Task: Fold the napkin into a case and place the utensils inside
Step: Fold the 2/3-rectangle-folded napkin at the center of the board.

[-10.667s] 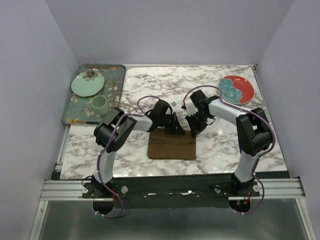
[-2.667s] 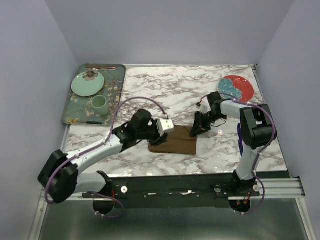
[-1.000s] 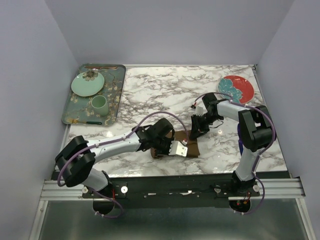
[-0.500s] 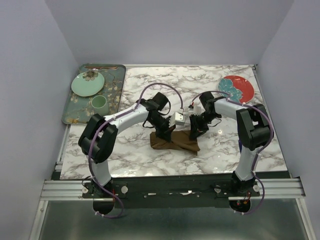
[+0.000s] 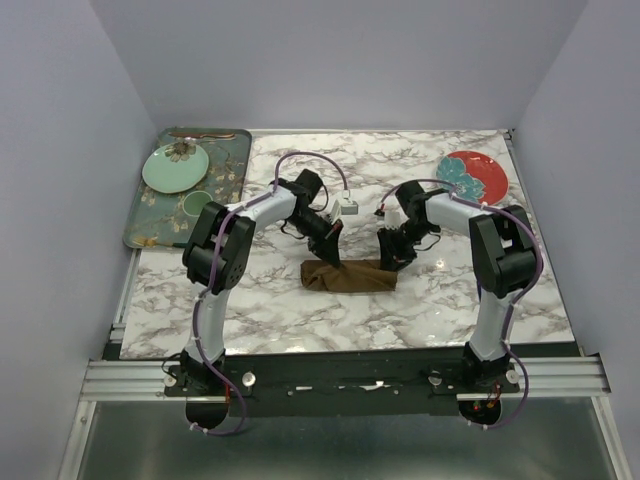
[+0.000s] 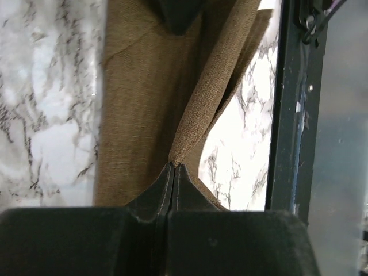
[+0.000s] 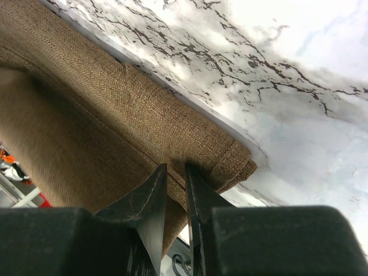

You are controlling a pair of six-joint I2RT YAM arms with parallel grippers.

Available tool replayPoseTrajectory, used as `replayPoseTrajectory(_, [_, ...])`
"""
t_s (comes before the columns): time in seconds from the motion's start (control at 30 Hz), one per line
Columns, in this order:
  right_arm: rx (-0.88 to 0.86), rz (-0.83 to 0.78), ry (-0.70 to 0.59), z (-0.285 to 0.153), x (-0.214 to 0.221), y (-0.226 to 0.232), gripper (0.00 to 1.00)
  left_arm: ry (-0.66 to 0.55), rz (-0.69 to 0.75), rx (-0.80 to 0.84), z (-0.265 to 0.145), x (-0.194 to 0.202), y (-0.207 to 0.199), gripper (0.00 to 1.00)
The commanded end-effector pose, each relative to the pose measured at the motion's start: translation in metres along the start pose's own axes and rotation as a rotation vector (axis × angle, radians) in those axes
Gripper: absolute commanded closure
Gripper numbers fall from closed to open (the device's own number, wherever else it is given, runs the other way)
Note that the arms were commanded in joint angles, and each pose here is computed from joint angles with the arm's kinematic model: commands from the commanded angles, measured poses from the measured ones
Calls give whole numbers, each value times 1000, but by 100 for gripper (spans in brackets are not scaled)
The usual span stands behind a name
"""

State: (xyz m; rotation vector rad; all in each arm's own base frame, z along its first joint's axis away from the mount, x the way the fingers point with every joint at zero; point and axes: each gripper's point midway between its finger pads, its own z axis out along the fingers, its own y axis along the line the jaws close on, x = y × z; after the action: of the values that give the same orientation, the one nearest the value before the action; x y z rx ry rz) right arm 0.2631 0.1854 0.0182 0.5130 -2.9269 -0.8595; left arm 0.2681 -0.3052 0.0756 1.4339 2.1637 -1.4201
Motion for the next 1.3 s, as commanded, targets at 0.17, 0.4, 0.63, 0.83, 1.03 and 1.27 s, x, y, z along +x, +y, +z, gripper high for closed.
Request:
replayPoseTrajectory(0.17, [155, -55, 22, 14, -6, -41, 71, -42, -199, 55, 2, 3, 31, 98])
replayPoseTrajectory(0.4, [127, -85, -29, -10, -19, -21, 66, -23, -242, 57, 4, 17, 40, 98])
replayPoseTrajectory(0.63, [110, -141, -132, -52, -34, 8, 55, -7, -245, 48, 5, 25, 43, 97])
replayPoseTrajectory(0.83, [104, -193, -201, -82, -46, 22, 50, -9, -256, 50, 5, 25, 45, 96])
replayPoseTrajectory(1.03, [-36, -306, -243, -93, -45, 53, 51, -8, -272, 43, 6, 25, 50, 96])
replayPoseTrajectory(1.27, [-134, -360, -173, -71, -17, 76, 66, -10, -284, 30, 4, 23, 57, 95])
